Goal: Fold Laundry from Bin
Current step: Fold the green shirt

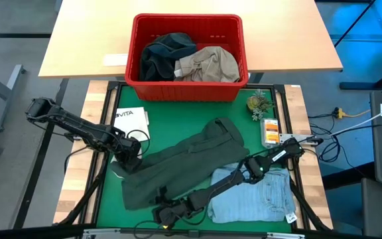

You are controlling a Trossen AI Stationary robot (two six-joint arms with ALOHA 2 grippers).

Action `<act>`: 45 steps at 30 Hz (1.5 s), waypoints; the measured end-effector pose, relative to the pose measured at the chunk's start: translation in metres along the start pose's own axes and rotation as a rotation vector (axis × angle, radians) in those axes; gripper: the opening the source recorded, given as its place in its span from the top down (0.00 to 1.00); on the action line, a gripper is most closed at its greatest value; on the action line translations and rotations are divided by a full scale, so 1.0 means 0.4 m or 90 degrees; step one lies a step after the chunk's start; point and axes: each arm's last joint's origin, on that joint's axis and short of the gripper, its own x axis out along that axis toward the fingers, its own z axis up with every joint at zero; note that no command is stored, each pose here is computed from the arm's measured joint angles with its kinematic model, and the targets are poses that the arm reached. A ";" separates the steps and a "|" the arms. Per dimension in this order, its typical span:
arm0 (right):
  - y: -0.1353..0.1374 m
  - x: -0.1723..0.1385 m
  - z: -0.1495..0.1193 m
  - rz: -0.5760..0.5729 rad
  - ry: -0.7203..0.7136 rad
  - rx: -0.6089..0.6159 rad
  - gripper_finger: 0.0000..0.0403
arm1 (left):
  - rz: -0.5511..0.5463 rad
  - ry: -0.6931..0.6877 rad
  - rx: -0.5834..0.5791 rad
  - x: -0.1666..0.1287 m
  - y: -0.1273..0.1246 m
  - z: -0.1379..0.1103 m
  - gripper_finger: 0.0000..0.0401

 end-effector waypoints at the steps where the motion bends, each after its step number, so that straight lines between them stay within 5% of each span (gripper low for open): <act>1: 0.000 0.001 -0.003 -0.008 0.006 -0.002 0.53 | -0.001 0.000 0.000 0.000 0.000 0.000 0.77; 17: -0.041 0.015 -0.023 -0.018 0.052 0.056 0.56 | -0.002 -0.001 0.000 0.000 -0.001 0.000 0.77; 23: -0.043 0.016 -0.023 0.012 0.050 0.060 0.74 | -0.005 0.005 0.000 0.000 -0.001 0.000 0.78; 28: -0.025 0.013 -0.017 0.018 0.028 0.061 0.97 | -0.013 0.033 -0.001 -0.004 -0.004 -0.004 0.90; 31: -0.021 0.012 -0.012 0.023 0.017 0.077 0.96 | -0.023 0.030 0.002 -0.017 -0.016 -0.002 0.98; 45: -0.068 -0.072 0.096 0.056 0.002 0.104 0.99 | -0.091 -0.017 0.054 -0.118 -0.058 -0.009 1.00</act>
